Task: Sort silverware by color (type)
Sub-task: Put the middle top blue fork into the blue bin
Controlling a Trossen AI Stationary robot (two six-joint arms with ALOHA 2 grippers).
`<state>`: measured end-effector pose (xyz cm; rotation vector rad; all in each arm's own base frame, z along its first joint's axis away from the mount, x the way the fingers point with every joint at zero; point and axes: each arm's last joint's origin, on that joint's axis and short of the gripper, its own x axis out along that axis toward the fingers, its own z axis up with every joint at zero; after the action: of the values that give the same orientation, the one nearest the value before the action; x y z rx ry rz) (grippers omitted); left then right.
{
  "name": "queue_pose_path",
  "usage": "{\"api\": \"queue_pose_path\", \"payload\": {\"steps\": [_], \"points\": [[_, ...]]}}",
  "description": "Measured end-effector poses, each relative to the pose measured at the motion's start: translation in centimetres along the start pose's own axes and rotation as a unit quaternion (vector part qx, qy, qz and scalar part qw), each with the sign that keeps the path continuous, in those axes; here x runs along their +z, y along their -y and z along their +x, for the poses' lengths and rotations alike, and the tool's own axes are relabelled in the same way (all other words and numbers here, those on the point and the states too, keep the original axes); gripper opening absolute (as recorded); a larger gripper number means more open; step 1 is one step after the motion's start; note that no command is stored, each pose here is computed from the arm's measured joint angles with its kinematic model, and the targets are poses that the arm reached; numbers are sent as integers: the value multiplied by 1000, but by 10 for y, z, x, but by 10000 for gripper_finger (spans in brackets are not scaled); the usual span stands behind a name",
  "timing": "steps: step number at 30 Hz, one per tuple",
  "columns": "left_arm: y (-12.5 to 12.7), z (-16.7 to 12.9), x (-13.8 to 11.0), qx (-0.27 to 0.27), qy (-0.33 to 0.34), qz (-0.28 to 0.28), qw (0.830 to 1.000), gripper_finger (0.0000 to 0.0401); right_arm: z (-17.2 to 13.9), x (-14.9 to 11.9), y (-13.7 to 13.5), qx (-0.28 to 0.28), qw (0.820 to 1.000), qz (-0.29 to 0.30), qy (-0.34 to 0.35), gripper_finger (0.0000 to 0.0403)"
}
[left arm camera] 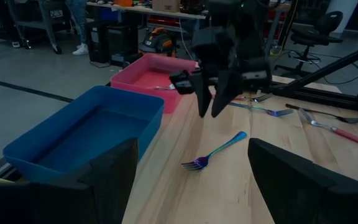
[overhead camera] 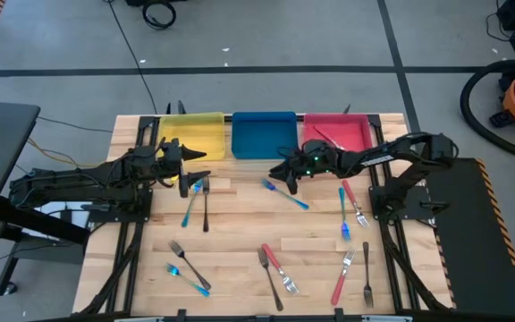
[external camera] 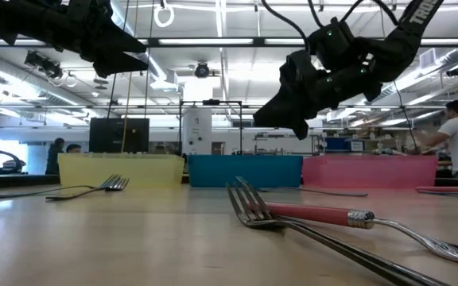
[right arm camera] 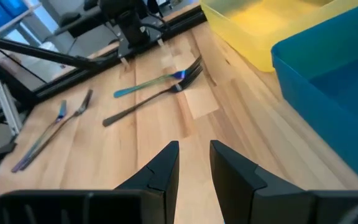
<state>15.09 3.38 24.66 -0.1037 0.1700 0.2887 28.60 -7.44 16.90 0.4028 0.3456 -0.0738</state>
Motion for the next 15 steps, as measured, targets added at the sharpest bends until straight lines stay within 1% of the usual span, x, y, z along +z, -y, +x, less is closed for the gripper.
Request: {"api": "queue_pose_path", "payload": {"steps": [11,15], "points": [[0,0,0,0,-2,0,1000,306,10,-8,4,2,1000,-1,1,99],[0,1,-2,1,-12,2,1000,306,11,-8,3,3,1000,-14,6,99]]}}
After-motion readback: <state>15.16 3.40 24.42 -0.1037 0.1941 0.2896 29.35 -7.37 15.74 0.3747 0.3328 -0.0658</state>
